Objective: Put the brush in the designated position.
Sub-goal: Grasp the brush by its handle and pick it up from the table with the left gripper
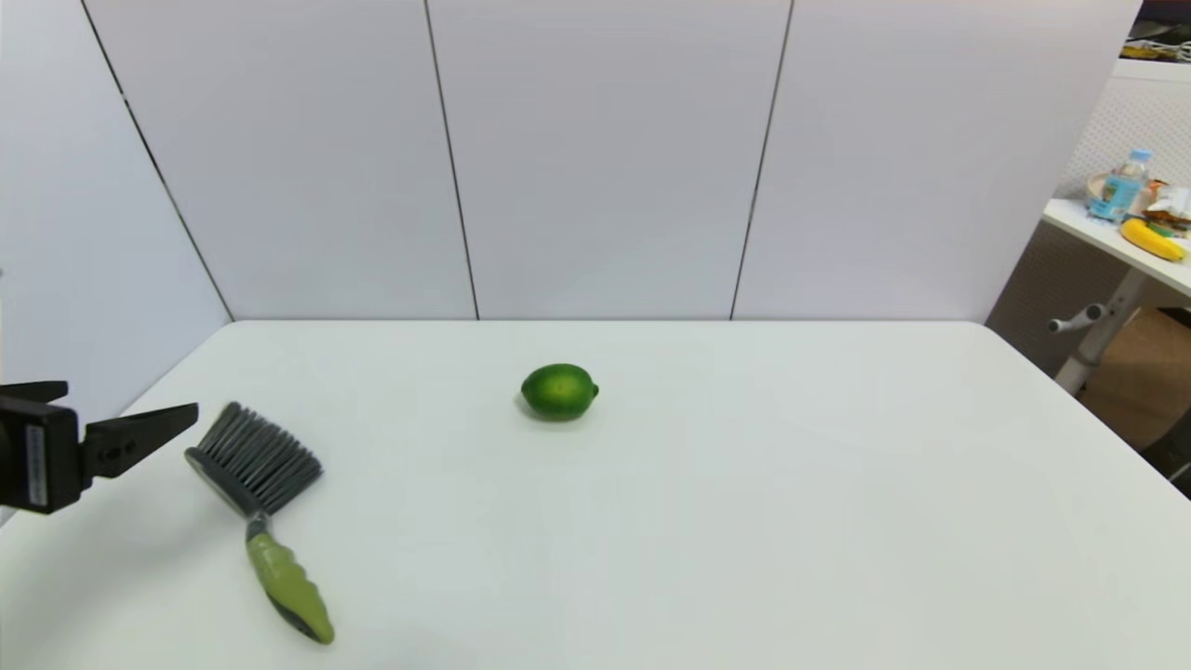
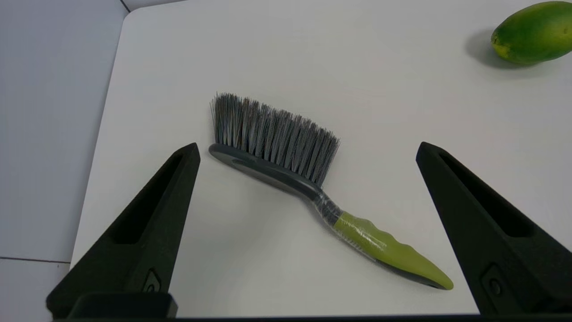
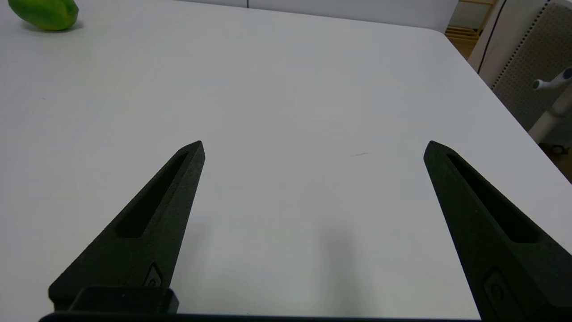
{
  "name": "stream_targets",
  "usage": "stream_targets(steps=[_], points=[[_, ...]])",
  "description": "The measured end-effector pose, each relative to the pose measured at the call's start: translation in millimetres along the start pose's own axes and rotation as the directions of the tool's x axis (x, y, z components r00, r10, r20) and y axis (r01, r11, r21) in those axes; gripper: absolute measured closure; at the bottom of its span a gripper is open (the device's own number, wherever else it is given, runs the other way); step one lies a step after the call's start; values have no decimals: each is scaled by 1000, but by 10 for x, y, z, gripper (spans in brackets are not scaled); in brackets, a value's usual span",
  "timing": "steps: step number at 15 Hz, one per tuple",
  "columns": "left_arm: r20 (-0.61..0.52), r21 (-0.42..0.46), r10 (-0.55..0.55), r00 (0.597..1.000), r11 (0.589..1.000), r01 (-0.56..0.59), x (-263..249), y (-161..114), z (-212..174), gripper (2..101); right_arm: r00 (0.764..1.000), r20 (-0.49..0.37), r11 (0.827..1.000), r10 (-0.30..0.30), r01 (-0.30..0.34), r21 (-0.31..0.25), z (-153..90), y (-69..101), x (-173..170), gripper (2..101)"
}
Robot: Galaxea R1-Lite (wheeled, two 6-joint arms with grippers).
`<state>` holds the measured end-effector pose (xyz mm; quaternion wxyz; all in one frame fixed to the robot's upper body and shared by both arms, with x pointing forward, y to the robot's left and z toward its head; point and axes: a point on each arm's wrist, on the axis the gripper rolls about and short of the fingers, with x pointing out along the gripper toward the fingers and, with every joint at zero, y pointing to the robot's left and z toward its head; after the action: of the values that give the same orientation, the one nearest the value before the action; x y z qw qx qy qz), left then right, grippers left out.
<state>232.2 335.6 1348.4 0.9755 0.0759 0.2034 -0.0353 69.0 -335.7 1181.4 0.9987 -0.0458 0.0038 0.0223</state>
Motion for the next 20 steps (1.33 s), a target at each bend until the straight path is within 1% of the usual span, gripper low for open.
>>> stream_targets(steps=[2, 6, 7, 8, 10, 11, 13, 14, 15, 16, 17, 20], points=[[-67, -21, 0, 998, 1000, -1, 233, 6, 128, 53, 1000, 0, 1000, 0, 0, 0, 0, 0, 0, 52], [-215, -118, -9, 977, 993, -16, 642, -90, 276, 53, 1000, 0, 1000, 0, 0, 0, 0, 0, 0, 52], [-278, -136, 1, 961, 990, -40, 715, -111, 276, 106, 1000, 1, 1000, 0, 0, 0, 1, 0, 0, 52], [-335, -150, 13, 942, 986, -68, 772, -134, 275, 209, 1000, 0, 1000, 0, 0, 0, 0, 0, 0, 52], [-430, -175, 39, 902, 976, -126, 850, -199, 238, 379, 1000, 0, 1000, 0, 0, 0, 0, 0, 0, 52], [-453, -181, 41, 890, 974, -137, 882, -228, 221, 455, 1000, 0, 1000, 0, 0, 0, 0, 0, 0, 52], [-480, -176, 34, 876, 975, -135, 928, -259, 195, 572, 1000, 0, 1000, 0, 0, 0, 0, 0, 0, 52], [-497, -171, 31, 867, 976, -133, 939, -272, 178, 657, 1000, 0, 1000, 0, 0, 0, 0, 0, 0, 52], [-508, -167, 29, 861, 977, -132, 945, -279, 164, 966, 1000, 0, 1000, 0, 0, 0, 0, 0, 0, 52], [-523, -162, 27, 852, 978, -130, 945, -289, 150, 1004, 1000, 0, 1000, 0, 0, 0, 0, 0, 0, 52], [-534, -161, 25, 845, 978, -130, 942, -298, 140, 1004, 1000, 0, 1000, 0, 0, 0, 0, 0, 0, 52], [-543, -196, 17, 840, 970, -146, 941, -331, 127, 1004, 1000, 0, 1000, 0, 0, 0, 0, 0, 0, 52]])
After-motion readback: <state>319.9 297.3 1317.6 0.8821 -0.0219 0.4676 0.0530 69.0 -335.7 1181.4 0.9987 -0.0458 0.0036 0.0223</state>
